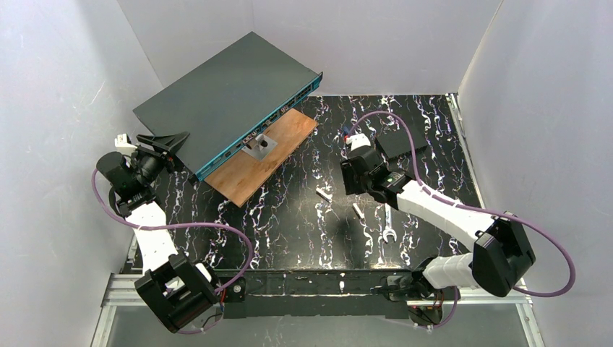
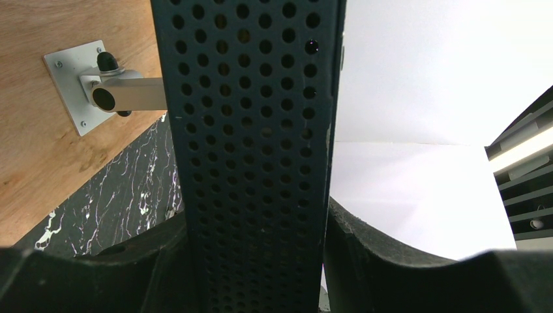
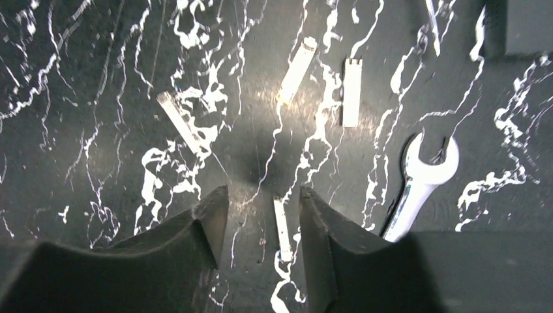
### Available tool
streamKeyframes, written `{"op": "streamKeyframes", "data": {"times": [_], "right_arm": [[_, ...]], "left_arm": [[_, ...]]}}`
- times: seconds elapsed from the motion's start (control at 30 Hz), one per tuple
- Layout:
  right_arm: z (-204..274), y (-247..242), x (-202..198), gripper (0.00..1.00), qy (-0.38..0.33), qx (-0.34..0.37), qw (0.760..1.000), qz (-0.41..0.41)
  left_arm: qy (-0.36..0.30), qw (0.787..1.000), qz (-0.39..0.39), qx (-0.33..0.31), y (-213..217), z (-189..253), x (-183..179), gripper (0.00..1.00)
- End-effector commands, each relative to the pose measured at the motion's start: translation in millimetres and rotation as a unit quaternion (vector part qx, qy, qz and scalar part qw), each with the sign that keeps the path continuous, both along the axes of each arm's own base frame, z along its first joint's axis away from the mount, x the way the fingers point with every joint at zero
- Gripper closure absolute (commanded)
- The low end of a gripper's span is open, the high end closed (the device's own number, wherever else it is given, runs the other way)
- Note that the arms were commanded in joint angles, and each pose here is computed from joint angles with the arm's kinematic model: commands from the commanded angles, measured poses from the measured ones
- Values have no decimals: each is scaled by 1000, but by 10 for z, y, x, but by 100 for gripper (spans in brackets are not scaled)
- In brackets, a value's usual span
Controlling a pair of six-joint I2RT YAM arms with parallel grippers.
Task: Insert the plug into the switch port
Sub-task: Pick up the connector from the center of the board.
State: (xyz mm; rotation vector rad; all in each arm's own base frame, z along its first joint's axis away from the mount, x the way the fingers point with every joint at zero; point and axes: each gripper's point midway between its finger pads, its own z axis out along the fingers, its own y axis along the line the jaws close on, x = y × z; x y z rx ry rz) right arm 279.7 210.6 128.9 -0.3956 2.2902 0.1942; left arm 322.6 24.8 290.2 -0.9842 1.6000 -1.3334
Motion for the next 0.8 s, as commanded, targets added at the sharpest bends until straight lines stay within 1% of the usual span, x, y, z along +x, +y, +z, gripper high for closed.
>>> {"op": "streamKeyframes", "data": {"times": [0.0,0.13,0.33,0.47,0.5,0.63,0.77], "right_arm": [[-195,-63,-148,44,53,4,999,-2],[-393,-116,-236,39,87,0,996,-4],[-564,-166,-284,33,107,-12,994,-8],[-611,-155,-294,32,113,-9,994,-5],[-612,-150,-290,31,112,-8,994,-5],[-616,-145,-278,30,110,-12,994,1],[-598,-160,-283,28,105,-14,994,6]], "left_arm": [[4,999,-47,11,-151,-146,-101,100],[5,999,-47,11,-150,-148,-100,100],[-2,999,-49,16,-155,-98,-101,100],[-3,999,-48,16,-145,-71,-85,86],[-3,999,-47,16,-141,-60,-83,80],[-8,999,-48,21,-149,1,-85,53],[2,999,-44,23,-152,-19,-103,35]]}}
